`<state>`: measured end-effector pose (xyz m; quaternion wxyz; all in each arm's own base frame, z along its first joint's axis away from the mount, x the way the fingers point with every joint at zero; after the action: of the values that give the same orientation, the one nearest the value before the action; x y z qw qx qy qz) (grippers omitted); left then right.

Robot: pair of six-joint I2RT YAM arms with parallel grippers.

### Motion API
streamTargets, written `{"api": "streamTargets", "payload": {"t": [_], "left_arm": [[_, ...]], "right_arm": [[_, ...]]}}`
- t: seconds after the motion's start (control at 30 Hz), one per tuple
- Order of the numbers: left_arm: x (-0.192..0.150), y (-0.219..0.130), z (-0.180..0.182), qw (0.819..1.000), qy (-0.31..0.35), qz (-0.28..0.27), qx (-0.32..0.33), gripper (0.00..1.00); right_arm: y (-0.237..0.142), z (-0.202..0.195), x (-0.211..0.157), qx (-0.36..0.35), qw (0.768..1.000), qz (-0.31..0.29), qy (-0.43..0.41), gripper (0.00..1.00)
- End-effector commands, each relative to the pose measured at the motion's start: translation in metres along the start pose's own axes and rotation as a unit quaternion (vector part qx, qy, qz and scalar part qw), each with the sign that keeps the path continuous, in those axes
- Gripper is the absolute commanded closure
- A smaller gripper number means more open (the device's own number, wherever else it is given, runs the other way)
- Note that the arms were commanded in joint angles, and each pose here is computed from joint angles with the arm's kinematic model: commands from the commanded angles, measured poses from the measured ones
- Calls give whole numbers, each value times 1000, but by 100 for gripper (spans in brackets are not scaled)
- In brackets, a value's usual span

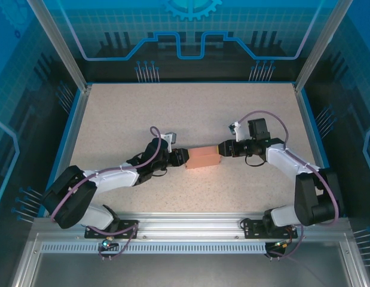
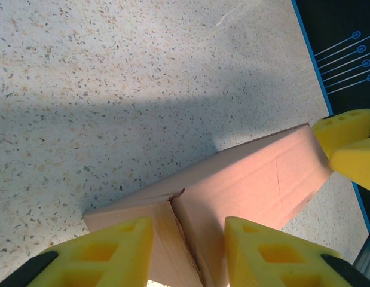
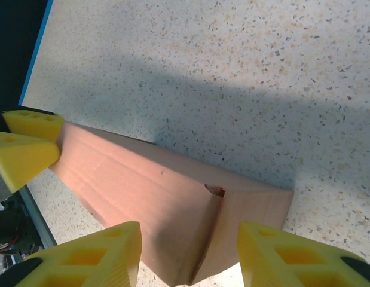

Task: Fold the paper box

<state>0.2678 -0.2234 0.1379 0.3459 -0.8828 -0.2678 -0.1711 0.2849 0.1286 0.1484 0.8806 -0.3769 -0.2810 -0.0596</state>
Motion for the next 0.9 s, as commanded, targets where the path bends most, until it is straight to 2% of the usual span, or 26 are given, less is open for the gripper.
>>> {"api": "streamTargets", "payload": {"t": [0.0,0.23,0.5,0.7,0.87], "left_arm": [[-10,2,21,998,11,22,57,63],[-14,1,29,998,8,22,66,63],[-20,3,39,996,6,24,80,63],[-11,3,41,996,11,14,85,64],[0,2,43,996,20,2,90,63]], "right_arm": [[3,-7,-5,3,1000,7,8,55],[8,-12,-19,-2,1000,15,24,66],[15,-17,-33,-13,999,19,39,75],[19,-10,-23,-13,1000,10,25,75],[22,-5,-6,7,999,-22,23,70]]}}
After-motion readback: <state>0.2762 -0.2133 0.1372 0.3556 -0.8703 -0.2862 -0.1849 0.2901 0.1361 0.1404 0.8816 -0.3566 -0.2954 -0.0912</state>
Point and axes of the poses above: each hand's point on the last joint's axis, 136 mm out from that joint toward the fingers, its own y axis out along the fingers, its own z axis along the line the jaws close on, x = y × z, the point moved 6 cm from there along -y, back along the fingers, and after that the axes turned 6 degrees about -y, right-handed, at the moved point
